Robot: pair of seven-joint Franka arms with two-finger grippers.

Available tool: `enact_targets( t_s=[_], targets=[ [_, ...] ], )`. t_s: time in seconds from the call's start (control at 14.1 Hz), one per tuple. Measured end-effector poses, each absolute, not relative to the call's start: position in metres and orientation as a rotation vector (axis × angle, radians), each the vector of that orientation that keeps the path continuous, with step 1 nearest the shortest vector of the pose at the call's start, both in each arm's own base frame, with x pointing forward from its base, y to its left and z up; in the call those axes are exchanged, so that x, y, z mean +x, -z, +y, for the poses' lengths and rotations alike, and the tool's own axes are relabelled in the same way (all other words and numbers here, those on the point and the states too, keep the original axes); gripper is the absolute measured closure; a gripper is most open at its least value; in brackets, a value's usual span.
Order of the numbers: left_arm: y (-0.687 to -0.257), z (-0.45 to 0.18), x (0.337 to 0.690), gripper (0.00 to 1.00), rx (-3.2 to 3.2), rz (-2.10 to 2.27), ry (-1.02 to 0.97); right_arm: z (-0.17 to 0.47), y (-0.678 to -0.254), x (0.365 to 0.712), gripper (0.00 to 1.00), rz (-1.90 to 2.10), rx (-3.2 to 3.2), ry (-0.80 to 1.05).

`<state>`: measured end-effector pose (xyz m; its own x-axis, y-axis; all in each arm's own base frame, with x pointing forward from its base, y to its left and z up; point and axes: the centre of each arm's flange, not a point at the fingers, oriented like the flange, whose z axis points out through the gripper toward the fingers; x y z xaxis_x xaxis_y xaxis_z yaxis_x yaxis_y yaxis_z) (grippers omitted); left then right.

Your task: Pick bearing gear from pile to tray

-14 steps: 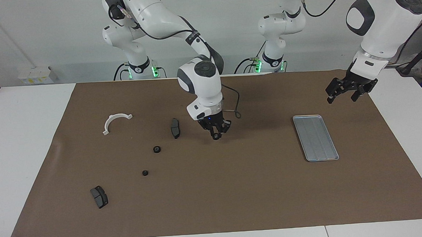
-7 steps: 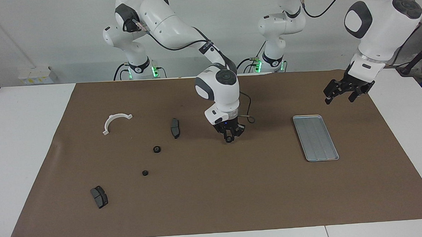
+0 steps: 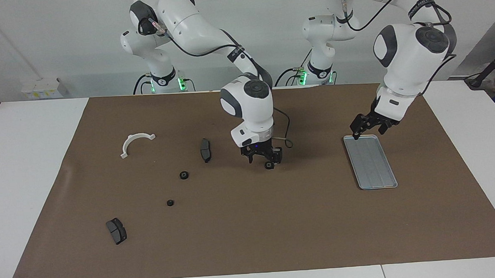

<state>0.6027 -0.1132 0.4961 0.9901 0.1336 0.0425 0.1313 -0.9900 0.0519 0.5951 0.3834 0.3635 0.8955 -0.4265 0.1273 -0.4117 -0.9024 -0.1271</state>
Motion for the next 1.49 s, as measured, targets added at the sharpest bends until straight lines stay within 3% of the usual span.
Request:
enact_targets(
  t_s=[0.35, 0.78, 1.49],
  targets=[
    [-0.436, -0.224, 0.599, 0.00, 3.081, 0.143, -0.062, 0.266, -0.379, 0.599, 0.00, 0.549, -3.055, 0.205],
    [-0.399, -0.317, 0.573, 0.00, 3.052, 0.264, -0.079, 0.159, -0.348, 0.617, 0.00, 0.369, -3.101, 0.229],
    [-0.327, -0.349, 0.560, 0.02, 3.041, 0.189, -0.113, 0.141, -0.290, 0.594, 0.00, 0.338, -3.134, 0.117]
  ],
)
